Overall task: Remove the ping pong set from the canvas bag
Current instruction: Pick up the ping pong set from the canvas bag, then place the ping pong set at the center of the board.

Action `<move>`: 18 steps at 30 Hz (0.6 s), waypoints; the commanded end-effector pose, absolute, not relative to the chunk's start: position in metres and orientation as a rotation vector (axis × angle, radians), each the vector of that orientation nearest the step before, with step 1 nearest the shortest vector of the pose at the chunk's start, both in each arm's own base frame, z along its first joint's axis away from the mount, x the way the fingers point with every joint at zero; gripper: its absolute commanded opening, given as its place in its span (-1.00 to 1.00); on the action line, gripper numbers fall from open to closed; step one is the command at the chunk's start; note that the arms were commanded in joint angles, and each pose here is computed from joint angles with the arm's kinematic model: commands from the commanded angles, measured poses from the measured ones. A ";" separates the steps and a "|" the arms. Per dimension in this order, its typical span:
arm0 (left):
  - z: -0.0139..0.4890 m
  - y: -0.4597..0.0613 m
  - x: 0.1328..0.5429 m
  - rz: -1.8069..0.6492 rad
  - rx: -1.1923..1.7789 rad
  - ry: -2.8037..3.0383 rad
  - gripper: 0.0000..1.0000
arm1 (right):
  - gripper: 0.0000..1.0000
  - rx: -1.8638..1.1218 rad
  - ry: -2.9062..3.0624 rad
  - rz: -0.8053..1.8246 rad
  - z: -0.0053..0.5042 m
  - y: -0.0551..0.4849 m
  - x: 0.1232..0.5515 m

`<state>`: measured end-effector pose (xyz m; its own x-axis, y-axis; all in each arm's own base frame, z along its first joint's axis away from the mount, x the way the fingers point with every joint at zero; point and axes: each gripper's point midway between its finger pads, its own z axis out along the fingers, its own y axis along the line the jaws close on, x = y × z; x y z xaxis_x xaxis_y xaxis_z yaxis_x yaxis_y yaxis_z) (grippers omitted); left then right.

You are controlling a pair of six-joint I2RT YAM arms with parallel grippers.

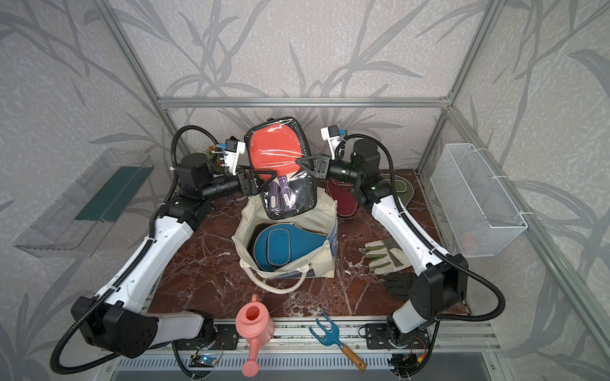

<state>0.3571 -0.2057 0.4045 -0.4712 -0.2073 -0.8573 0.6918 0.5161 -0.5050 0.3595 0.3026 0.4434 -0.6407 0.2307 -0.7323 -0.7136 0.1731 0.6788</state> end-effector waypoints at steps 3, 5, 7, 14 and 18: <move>0.439 -0.205 0.349 -1.174 0.424 1.611 0.62 | -1.00 -0.561 1.493 1.641 0.487 0.305 0.339; 0.447 -0.204 0.347 -1.177 0.421 1.582 0.35 | -1.00 -0.561 1.500 1.640 0.485 0.307 0.339; 0.458 -0.202 0.346 -1.178 0.414 1.549 -0.06 | -1.00 -0.557 1.516 1.634 0.481 0.308 0.341; 0.495 -0.180 0.364 -1.233 0.318 1.478 -1.00 | -0.56 -0.590 1.573 1.535 0.476 0.301 0.336; 0.511 -0.152 0.386 -1.129 0.261 1.528 -1.00 | 0.77 -0.562 1.628 1.438 0.475 0.279 0.336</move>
<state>0.3672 -0.1877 0.4711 -0.4597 -0.3423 -0.8194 0.7239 0.3901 -0.5691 0.3602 0.2960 0.4491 -0.5833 0.2244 -0.7807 -0.7547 0.2058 0.6230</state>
